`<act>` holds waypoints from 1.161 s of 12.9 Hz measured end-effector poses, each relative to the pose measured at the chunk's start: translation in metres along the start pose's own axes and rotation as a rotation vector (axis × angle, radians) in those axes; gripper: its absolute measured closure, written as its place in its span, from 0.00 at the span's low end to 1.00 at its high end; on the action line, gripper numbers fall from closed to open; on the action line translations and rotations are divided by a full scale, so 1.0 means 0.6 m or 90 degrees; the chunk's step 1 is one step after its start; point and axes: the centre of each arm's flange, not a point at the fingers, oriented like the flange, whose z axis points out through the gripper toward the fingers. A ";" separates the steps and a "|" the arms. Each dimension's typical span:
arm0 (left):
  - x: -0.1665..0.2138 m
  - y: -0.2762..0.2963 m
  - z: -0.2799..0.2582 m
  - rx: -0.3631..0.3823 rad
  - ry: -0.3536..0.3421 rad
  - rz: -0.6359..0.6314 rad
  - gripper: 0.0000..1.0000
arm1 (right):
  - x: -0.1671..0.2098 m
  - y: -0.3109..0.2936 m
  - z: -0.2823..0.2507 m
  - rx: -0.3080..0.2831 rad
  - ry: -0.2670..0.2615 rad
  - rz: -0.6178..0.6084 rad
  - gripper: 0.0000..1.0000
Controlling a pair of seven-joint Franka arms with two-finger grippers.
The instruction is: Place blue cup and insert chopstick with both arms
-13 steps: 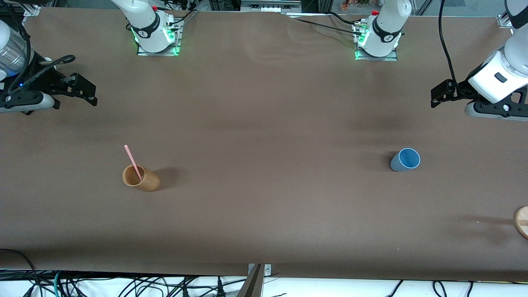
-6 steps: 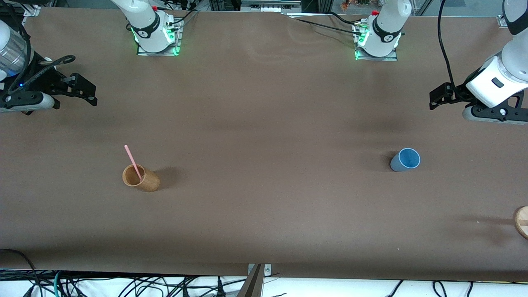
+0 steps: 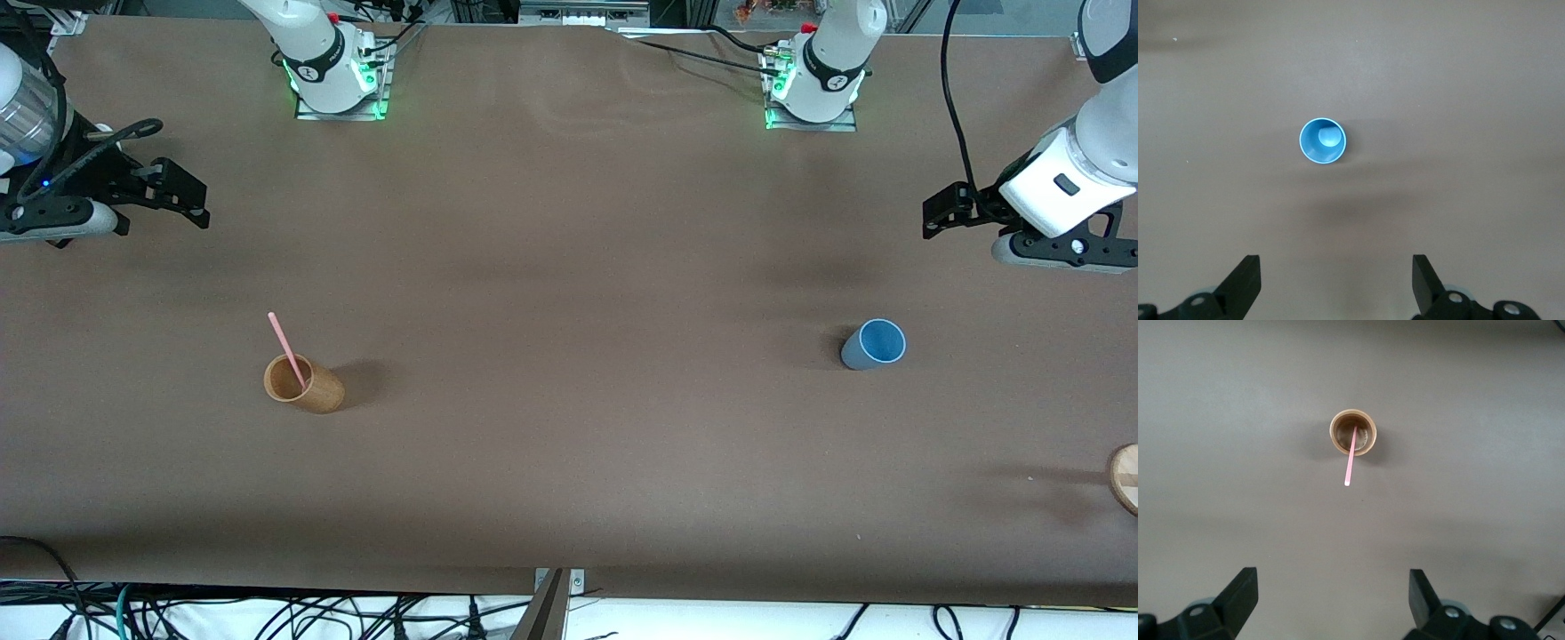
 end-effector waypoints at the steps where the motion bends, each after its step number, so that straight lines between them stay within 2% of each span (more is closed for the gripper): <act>1: 0.002 0.000 0.003 0.000 -0.002 0.000 0.00 | 0.000 0.000 0.000 0.000 0.000 0.000 0.00; 15: 0.021 -0.001 0.042 -0.004 -0.029 0.002 0.00 | 0.000 0.000 0.000 0.000 0.000 0.002 0.00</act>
